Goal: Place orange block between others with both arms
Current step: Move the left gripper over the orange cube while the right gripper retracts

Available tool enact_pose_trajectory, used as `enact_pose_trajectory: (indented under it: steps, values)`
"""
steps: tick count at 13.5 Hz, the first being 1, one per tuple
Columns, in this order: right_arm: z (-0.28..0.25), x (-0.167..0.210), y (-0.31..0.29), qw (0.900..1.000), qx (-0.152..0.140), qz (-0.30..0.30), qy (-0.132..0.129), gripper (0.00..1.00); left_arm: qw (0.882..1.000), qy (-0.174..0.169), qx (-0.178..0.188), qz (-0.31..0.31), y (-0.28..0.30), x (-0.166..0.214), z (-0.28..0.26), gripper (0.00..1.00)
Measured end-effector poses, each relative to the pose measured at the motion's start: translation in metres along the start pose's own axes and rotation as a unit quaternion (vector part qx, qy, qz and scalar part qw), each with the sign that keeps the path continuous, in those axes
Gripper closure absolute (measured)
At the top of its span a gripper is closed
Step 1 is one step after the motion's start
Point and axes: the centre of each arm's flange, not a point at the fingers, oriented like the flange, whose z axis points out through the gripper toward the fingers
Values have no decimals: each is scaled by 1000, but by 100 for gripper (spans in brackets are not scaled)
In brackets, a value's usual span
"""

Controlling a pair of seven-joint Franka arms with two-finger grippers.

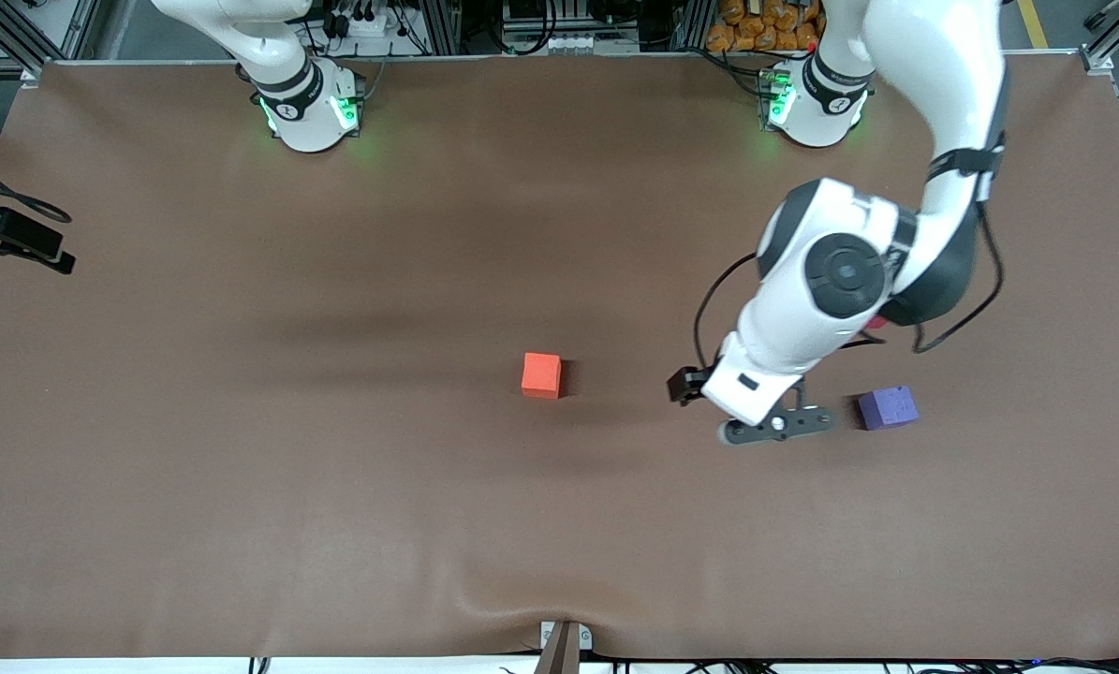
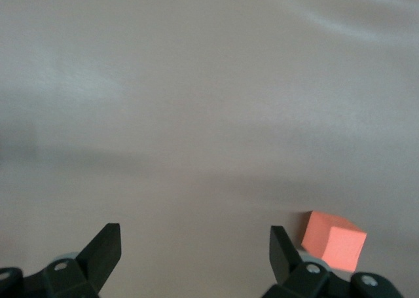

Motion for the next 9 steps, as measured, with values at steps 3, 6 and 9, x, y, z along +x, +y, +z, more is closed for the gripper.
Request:
enact_pose_trajectory:
  steps: [3, 6, 9]
  values:
    - [0, -1, 3, 1000, 0, 3, -3, 0, 1000, 8, -1, -20, 36, -20, 35, 0]
    - [-2, -4, 2, 1000, 1, 11, -5, 0, 1000, 18, 14, -15, 78, -55, 68, 0]
    - [-4, -5, -3, 1000, 1, 21, -4, 0, 999, 25, 27, 9, 112, -90, 90, 0]
